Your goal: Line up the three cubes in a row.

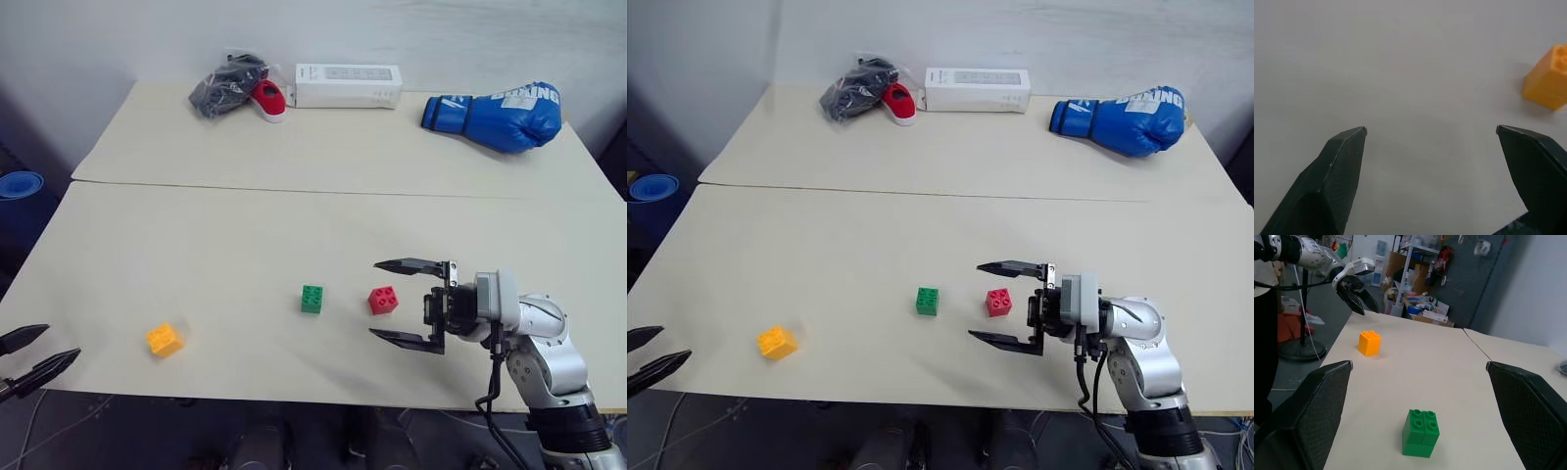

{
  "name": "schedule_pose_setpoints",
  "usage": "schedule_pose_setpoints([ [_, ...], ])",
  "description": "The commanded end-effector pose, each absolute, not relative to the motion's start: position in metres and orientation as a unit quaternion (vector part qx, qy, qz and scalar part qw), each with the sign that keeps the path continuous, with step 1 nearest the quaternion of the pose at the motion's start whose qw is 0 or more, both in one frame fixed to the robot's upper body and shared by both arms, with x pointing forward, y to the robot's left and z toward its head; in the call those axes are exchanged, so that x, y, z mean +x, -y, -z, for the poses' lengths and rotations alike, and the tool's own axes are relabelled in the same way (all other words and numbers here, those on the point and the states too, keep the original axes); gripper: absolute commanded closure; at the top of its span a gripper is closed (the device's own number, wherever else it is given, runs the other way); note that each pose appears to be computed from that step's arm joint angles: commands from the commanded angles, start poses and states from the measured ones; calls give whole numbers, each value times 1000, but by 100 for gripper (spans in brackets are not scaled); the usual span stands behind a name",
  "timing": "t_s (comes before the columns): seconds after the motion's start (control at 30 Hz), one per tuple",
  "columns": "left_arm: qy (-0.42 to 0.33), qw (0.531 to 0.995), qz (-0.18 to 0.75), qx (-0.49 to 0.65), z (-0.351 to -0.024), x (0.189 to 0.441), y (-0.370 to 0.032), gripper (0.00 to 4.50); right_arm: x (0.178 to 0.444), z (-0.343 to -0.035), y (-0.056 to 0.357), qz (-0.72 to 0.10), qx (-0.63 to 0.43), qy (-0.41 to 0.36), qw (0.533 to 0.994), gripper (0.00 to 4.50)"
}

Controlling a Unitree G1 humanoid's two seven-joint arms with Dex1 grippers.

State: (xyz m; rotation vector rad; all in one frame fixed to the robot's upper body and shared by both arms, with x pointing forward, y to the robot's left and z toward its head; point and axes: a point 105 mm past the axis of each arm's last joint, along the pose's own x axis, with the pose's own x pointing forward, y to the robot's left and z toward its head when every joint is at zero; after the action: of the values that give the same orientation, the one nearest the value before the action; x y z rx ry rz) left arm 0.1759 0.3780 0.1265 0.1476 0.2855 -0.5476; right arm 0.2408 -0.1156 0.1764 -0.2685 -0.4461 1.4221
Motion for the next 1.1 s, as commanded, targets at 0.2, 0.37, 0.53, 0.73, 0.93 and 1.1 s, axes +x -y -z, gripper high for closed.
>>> schedule_pose_setpoints([
  [0.2,-134,904,389,118,-121,188,-306,3,242,-181,115,-648,-122,211,721,0],
  [0.37,-155,893,401,133,-98,195,-302,96,241,-182,118,-642,-129,209,726,0],
  [0.53,-141,893,406,136,-96,206,-299,246,239,-180,124,-630,-135,205,737,0],
  [0.73,-98,852,490,153,-129,233,-266,300,235,-177,133,-614,-140,195,752,0],
  [0.93,-88,760,602,229,-147,272,-232,300,236,-174,142,-601,-144,184,764,0],
  [1.1,-98,694,665,259,-140,296,-215,300,236,-172,146,-591,-148,176,773,0],
])
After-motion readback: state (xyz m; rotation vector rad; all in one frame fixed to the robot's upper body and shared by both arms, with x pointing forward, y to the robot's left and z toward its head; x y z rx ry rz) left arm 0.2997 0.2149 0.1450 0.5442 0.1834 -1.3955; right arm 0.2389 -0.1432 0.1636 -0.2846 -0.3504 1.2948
